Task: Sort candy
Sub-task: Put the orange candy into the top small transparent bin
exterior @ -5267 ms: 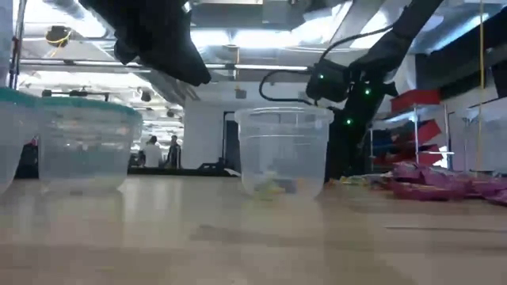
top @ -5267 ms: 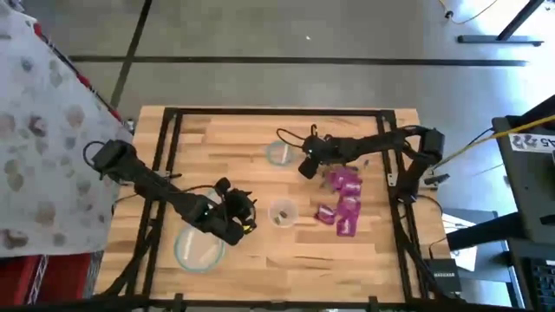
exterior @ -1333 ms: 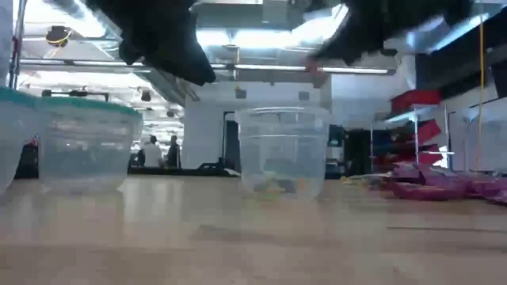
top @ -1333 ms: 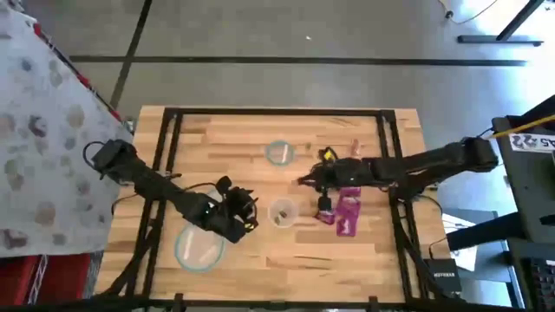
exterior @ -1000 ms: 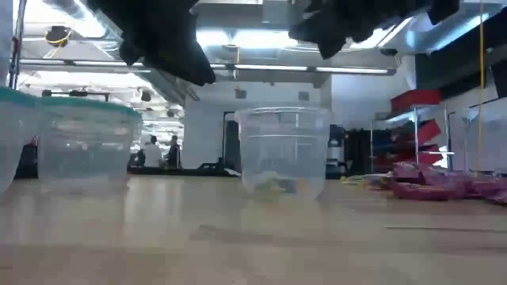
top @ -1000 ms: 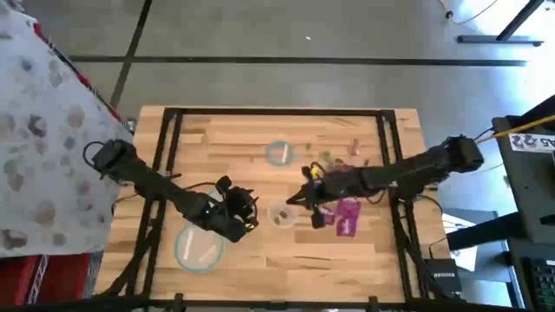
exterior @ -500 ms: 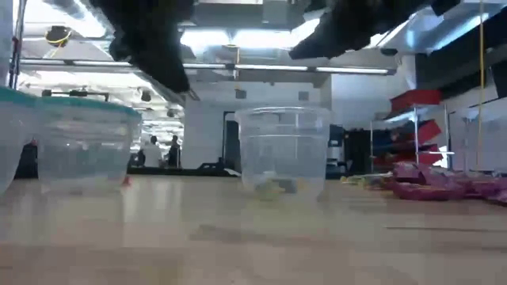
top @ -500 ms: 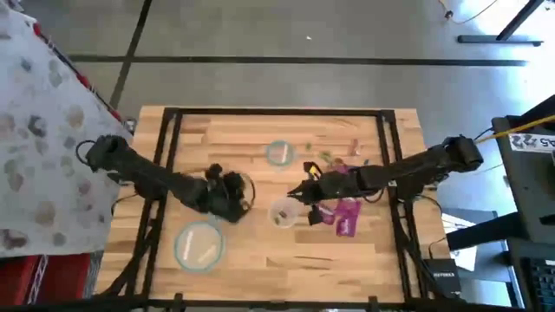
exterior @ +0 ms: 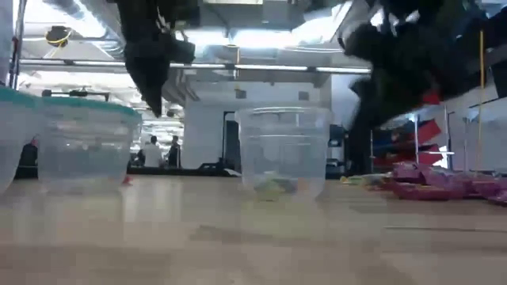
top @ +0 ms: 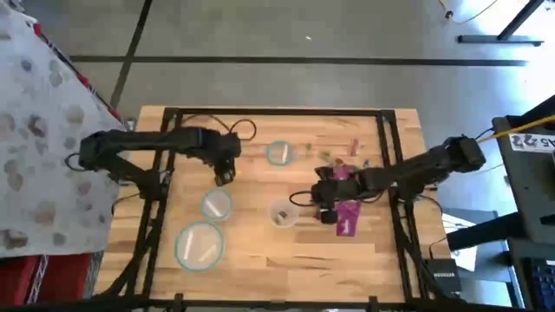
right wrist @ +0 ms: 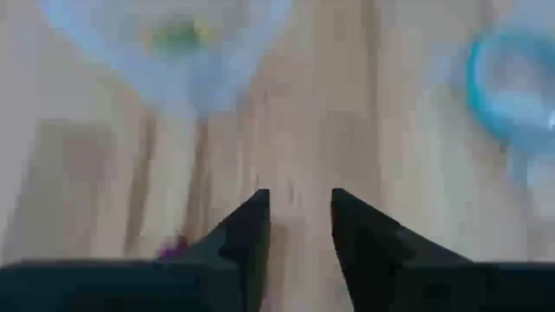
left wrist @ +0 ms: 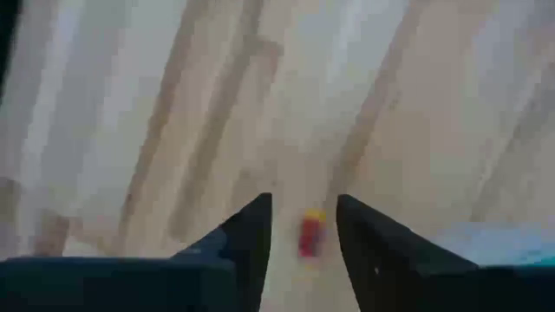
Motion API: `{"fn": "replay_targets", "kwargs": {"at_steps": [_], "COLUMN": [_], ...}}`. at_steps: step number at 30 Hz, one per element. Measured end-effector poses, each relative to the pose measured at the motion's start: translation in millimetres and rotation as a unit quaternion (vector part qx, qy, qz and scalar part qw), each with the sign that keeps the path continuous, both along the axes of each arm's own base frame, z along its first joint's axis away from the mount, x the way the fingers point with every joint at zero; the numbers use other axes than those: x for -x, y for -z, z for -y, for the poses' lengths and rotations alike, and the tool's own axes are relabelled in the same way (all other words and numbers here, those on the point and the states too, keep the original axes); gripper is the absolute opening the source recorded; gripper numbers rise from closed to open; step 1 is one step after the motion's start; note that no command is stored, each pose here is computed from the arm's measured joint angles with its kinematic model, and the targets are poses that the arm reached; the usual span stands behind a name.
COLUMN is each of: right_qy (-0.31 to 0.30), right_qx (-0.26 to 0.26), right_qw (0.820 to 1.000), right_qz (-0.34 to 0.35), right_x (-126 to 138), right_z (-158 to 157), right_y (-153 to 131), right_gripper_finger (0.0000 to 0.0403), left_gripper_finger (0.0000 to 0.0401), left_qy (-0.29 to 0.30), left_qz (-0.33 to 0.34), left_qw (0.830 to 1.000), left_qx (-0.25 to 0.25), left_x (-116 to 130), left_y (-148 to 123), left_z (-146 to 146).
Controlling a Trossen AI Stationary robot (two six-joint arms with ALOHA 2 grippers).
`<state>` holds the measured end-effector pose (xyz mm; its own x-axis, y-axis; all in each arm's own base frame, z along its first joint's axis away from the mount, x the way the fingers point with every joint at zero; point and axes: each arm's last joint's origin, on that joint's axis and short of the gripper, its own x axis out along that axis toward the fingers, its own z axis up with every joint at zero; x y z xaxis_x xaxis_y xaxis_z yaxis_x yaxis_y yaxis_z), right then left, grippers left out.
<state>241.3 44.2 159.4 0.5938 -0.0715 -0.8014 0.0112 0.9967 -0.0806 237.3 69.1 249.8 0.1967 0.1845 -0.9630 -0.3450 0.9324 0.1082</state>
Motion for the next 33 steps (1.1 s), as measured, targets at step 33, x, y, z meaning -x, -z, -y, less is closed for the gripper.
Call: {"fn": "replay_targets", "kwargs": {"at_steps": [33], "right_qy": [0.016], "right_qx": [-0.044], "right_qw": [0.993], "right_qz": [0.108], "right_x": [18.0], "right_z": [-3.5], "right_y": [31.1], "right_gripper_finger": [0.0127], "left_gripper_finger": [0.0250], "left_qy": [0.087], "left_qz": [-0.097], "left_qw": [0.989], "left_qx": [0.065], "left_x": [12.2], "left_y": [96.3], "left_z": [10.5]}}
